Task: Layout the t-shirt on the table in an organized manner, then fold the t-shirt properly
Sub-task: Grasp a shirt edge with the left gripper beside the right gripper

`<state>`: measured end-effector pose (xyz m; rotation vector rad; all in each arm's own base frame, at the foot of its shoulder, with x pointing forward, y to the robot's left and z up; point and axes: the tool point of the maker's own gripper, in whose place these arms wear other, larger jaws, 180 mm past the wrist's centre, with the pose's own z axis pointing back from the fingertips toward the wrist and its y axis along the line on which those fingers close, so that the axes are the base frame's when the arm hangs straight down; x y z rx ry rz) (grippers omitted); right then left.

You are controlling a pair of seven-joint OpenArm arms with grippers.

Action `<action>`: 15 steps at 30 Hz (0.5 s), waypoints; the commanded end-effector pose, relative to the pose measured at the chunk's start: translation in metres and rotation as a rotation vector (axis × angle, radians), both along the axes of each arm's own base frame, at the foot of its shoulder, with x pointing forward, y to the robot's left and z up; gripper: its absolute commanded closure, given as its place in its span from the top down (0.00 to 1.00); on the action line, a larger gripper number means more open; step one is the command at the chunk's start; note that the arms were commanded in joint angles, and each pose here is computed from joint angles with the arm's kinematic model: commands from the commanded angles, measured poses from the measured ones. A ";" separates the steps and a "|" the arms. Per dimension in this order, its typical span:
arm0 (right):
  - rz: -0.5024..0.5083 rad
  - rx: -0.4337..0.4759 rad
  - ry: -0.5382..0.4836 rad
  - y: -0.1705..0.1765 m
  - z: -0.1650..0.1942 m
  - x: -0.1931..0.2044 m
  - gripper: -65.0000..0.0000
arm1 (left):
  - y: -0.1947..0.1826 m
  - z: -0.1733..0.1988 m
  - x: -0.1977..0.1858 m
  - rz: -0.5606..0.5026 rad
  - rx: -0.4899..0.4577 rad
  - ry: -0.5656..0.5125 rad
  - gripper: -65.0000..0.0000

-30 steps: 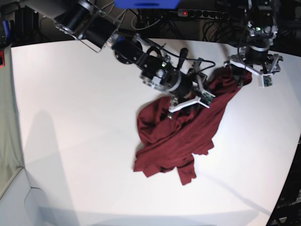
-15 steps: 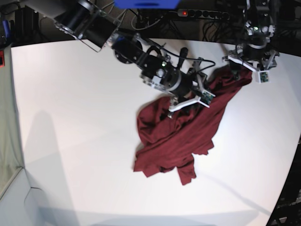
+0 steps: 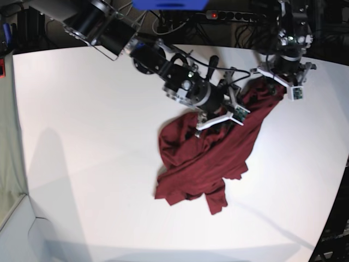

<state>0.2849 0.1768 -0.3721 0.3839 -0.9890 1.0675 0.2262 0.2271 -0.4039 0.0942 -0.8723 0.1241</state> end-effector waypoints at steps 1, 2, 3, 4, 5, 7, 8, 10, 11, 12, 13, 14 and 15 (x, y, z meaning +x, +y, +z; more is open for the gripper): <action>0.007 0.057 -0.036 0.011 0.020 0.006 0.46 | 0.001 0.006 0.004 -0.005 0.011 -0.025 0.20; 0.007 0.057 -0.036 0.011 0.020 0.006 0.46 | -0.002 0.007 0.007 -0.012 0.008 -0.030 0.13; 0.007 0.057 -0.036 0.011 0.020 0.006 0.46 | -0.005 0.007 0.009 -0.019 0.004 -0.033 0.07; 0.007 0.057 -0.036 0.011 0.020 0.006 0.46 | -0.007 0.007 0.009 -0.023 0.002 -0.032 0.00; 0.007 0.057 -0.036 0.011 0.020 0.006 0.46 | -0.006 0.007 0.009 -0.022 0.003 -0.034 0.00; 0.007 0.057 -0.036 0.011 0.020 0.006 0.46 | -0.006 0.010 0.010 -0.022 0.004 -0.040 0.02; 0.007 0.057 -0.036 0.011 0.020 0.006 0.46 | -0.005 0.011 0.010 -0.020 0.006 -0.042 0.02; 0.007 0.057 -0.036 0.011 0.020 0.006 0.46 | -0.005 0.014 0.011 -0.020 0.009 -0.054 0.00; 0.007 0.057 -0.037 0.011 0.021 0.007 0.46 | -0.005 0.016 0.010 -0.022 0.009 -0.057 0.00; 0.008 0.060 -0.039 0.012 0.022 0.007 0.46 | -0.006 0.020 0.012 -0.025 0.010 -0.066 0.00; 0.012 0.070 -0.039 0.017 0.025 0.006 0.46 | -0.007 0.023 0.012 -0.028 0.012 -0.072 0.00; 0.014 0.077 -0.040 0.020 0.028 0.006 0.46 | -0.007 0.024 0.011 -0.030 0.013 -0.075 0.00; 0.014 0.078 -0.037 0.021 0.027 0.006 0.46 | -0.008 0.026 0.009 -0.033 0.014 -0.079 0.00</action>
